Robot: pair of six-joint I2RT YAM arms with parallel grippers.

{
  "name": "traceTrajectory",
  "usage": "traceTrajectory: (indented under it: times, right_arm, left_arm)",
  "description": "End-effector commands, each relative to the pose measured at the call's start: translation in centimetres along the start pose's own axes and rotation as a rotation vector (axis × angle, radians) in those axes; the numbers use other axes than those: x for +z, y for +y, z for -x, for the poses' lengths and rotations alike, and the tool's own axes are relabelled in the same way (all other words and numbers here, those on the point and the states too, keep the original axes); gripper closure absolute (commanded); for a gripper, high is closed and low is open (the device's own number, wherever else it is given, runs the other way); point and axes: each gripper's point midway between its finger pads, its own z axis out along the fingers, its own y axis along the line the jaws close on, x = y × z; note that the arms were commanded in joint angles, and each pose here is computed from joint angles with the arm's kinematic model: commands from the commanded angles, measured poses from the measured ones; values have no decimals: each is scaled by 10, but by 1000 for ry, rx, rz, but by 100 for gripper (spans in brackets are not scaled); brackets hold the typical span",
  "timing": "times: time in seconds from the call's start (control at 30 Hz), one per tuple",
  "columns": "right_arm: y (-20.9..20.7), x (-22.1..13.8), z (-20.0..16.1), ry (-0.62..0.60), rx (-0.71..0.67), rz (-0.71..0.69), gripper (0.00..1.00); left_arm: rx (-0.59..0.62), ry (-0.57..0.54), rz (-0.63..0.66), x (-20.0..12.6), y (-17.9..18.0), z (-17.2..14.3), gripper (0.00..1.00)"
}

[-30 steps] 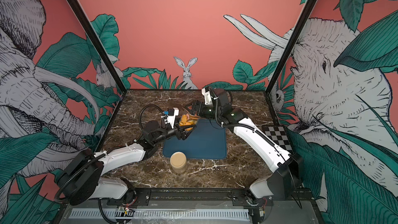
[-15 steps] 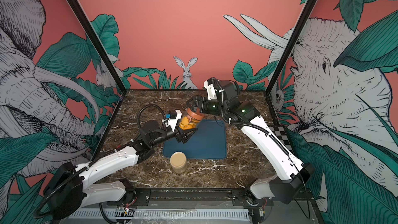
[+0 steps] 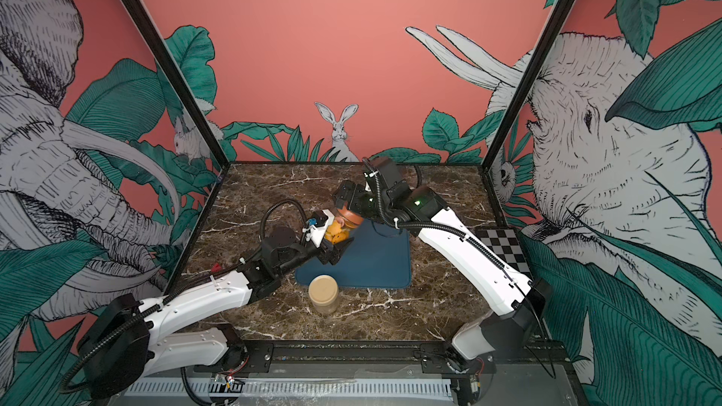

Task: Pour the cookies out of the jar
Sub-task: Unscrew the lid from the jar.

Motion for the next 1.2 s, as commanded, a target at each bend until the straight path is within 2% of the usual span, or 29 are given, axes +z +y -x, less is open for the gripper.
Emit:
traceTrajectory:
  times: [0.0, 0.27, 0.6, 1.0, 1.17]
  right_arm:
    - [4, 4, 11, -54, 86, -2, 1]
    - [-23, 12, 4, -51, 119, -131, 1]
    - [-19, 33, -5, -19, 182, -70, 4]
    - [-17, 39, -5, -18, 205, -50, 10]
    - [-18, 40, -6, -16, 208, -53, 8]
  left_arm:
    - [46, -210, 32, -16, 4, 61, 100]
    - [57, -210, 41, -17, 5, 60, 100]
    - [58, -212, 40, -16, 4, 59, 100]
    - [44, -208, 37, -14, 3, 58, 100]
    - [38, -212, 40, -13, 4, 59, 100]
